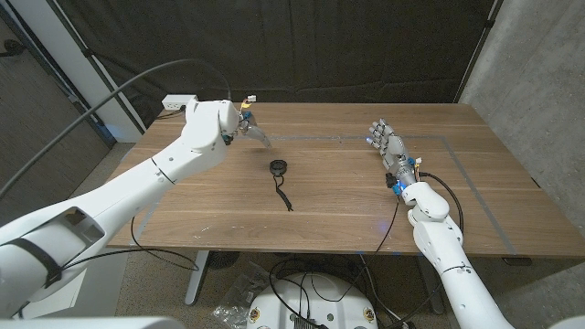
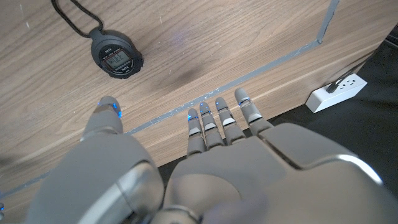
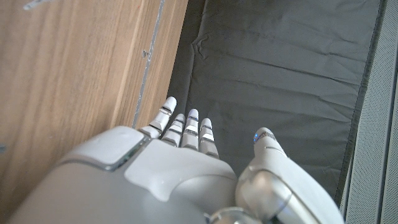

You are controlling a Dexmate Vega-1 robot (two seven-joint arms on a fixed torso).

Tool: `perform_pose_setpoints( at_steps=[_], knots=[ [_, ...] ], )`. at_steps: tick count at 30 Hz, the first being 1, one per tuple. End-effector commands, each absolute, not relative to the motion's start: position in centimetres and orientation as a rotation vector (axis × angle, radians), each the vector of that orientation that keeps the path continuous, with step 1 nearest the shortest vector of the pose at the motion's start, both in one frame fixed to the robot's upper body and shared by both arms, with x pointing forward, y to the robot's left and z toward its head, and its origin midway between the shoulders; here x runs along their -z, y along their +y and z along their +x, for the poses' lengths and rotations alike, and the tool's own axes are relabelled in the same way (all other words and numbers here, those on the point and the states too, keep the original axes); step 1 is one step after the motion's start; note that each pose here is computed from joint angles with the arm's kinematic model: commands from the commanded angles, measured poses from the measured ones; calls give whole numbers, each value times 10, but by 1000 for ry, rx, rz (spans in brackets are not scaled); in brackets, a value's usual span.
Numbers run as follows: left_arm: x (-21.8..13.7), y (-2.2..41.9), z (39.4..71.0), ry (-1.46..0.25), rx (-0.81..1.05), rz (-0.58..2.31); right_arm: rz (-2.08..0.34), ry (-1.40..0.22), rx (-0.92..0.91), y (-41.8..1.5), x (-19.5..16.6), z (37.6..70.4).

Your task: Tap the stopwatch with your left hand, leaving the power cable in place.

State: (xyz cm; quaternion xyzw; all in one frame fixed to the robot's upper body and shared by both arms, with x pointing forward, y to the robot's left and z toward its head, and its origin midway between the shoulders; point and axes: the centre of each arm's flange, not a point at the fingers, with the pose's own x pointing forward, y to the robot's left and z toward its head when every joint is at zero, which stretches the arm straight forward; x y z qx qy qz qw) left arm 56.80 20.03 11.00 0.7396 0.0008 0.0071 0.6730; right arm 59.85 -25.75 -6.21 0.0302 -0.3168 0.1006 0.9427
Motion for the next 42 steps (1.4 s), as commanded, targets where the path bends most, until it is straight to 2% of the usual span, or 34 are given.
perform_pose_setpoints(
  at_steps=[1,9,21,42],
  knots=[
    [-112,175,569,36,-39,1785,84,-654,-197,-265,68,597],
    [-106,166,574,97,19,1819,89,-653,-196,-270,69,597],
    [-92,153,577,121,-74,1897,92,-654,-200,-276,70,597],
    [-81,129,589,175,-101,1985,110,-656,-197,-285,79,598]
  ],
)
